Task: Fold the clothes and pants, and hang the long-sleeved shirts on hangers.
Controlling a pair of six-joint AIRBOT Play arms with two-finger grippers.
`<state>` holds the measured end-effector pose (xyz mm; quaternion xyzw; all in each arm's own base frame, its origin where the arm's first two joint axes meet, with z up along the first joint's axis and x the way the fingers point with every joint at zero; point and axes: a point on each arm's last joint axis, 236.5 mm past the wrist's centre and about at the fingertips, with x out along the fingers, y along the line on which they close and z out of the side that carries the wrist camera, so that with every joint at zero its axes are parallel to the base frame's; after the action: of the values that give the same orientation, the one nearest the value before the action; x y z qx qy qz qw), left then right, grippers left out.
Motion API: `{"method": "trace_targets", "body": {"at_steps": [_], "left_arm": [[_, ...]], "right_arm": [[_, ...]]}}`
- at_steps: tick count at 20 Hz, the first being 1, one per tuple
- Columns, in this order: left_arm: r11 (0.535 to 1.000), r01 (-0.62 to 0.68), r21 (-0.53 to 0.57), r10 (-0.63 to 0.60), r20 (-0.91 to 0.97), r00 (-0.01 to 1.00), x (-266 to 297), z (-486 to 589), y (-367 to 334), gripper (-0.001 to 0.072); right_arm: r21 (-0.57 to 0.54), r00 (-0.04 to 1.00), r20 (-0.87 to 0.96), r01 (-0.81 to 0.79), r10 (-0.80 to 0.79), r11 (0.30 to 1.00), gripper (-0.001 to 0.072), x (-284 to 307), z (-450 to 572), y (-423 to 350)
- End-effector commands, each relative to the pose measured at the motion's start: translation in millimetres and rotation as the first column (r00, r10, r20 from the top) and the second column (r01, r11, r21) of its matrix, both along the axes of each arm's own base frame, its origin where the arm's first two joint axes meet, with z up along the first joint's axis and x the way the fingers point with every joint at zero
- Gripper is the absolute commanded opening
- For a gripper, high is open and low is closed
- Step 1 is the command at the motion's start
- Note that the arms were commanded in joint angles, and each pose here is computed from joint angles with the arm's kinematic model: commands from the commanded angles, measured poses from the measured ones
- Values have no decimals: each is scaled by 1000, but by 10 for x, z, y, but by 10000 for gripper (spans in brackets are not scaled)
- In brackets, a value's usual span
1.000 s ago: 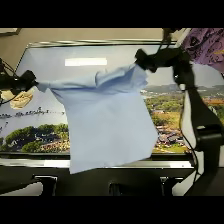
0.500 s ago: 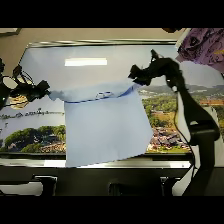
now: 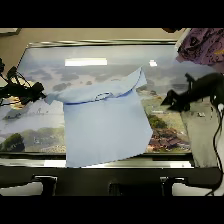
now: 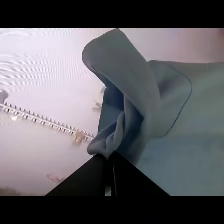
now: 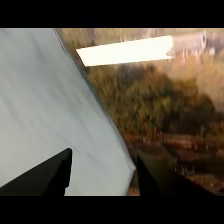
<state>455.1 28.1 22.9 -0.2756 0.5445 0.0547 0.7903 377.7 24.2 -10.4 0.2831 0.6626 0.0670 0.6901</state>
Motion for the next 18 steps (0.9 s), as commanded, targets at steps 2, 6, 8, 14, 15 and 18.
{"method": "trace_targets", "body": {"at_steps": [2,6,8,14,15,18], "left_arm": [[1000,19,-4,-19,-21,1000,-57,-1,-67,18],[1000,19,-5,-19,-21,1000,-54,-2,-67,18],[1000,19,-5,-19,-20,1000,-53,-1,-67,18],[1000,19,-5,-19,-20,1000,-54,0,-67,18],[1000,19,-4,-19,-20,1000,-54,0,-67,18],[1000,19,-5,-20,-21,1000,-55,-2,-70,18]], "right_arm": [[46,992,-117,60,-54,997,472,-1113,-584,386],[86,985,-162,76,-61,993,471,-1508,-812,732],[65,986,-152,75,-64,995,470,-1507,-882,809],[31,985,-11,174,-174,984,36,-1041,-826,858],[22,983,44,179,-179,984,35,-851,-697,774],[14,901,215,383,-377,924,35,-23,-38,97]]}}
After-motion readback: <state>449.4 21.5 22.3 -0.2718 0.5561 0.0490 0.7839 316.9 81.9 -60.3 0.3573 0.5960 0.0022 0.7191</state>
